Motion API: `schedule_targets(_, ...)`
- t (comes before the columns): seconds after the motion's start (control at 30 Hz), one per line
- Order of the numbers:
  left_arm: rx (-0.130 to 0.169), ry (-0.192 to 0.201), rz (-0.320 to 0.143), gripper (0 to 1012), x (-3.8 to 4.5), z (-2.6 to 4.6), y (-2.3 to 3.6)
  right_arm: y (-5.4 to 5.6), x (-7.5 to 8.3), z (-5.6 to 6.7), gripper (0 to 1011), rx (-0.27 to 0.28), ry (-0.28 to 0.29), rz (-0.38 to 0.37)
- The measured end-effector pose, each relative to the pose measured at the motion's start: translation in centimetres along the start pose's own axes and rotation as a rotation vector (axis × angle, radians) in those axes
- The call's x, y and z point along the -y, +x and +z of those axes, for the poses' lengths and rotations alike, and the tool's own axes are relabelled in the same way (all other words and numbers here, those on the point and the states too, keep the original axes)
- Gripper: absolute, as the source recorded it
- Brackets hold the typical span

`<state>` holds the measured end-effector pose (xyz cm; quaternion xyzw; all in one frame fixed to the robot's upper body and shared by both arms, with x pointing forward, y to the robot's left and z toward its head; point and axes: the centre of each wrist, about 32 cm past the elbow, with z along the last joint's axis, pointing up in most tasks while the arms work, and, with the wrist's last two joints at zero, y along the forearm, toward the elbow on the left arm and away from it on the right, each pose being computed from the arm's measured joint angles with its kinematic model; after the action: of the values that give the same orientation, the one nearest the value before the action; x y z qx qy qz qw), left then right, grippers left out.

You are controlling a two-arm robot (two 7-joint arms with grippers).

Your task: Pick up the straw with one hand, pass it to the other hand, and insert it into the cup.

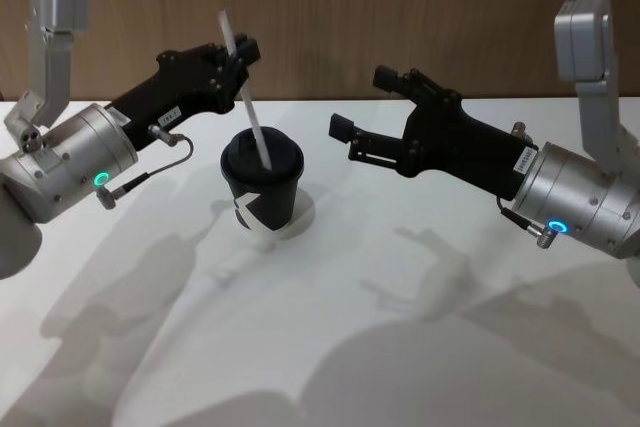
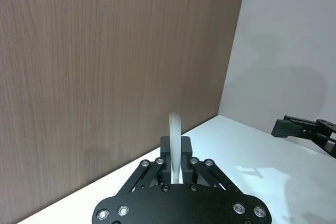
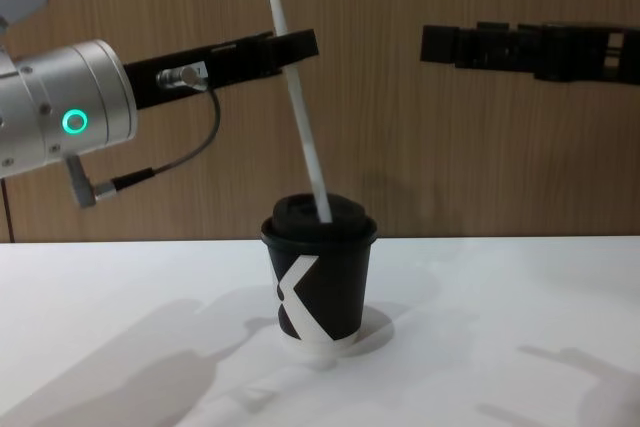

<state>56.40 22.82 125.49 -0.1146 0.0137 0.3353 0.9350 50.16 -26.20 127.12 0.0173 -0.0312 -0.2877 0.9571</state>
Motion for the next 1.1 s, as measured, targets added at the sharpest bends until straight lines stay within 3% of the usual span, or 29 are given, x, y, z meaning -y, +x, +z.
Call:
schedule_targets(0.3,-0.007,0.001,0.004,355,-0.22,-0.72,-0.11,0.0,0.0,0.0,1001,0.000,0.000,0.000)
schedule_targets(0.53,-0.006,-0.006,0.006,560,-0.51,-0.76,-0.43,0.0,0.0,0.0,1001,0.000,0.000,0.000)
schedule_targets(0.9,0.006,-0.029,0.011,941,-1.75,-0.17,-1.67,0.0,0.0,0.0,1001,0.000,0.000,0.000)
schedule_targets(1.1,0.006,-0.037,0.011,1003,-2.64,0.01,-2.51,0.0,0.0,0.0,1001,0.000,0.000,0.000)
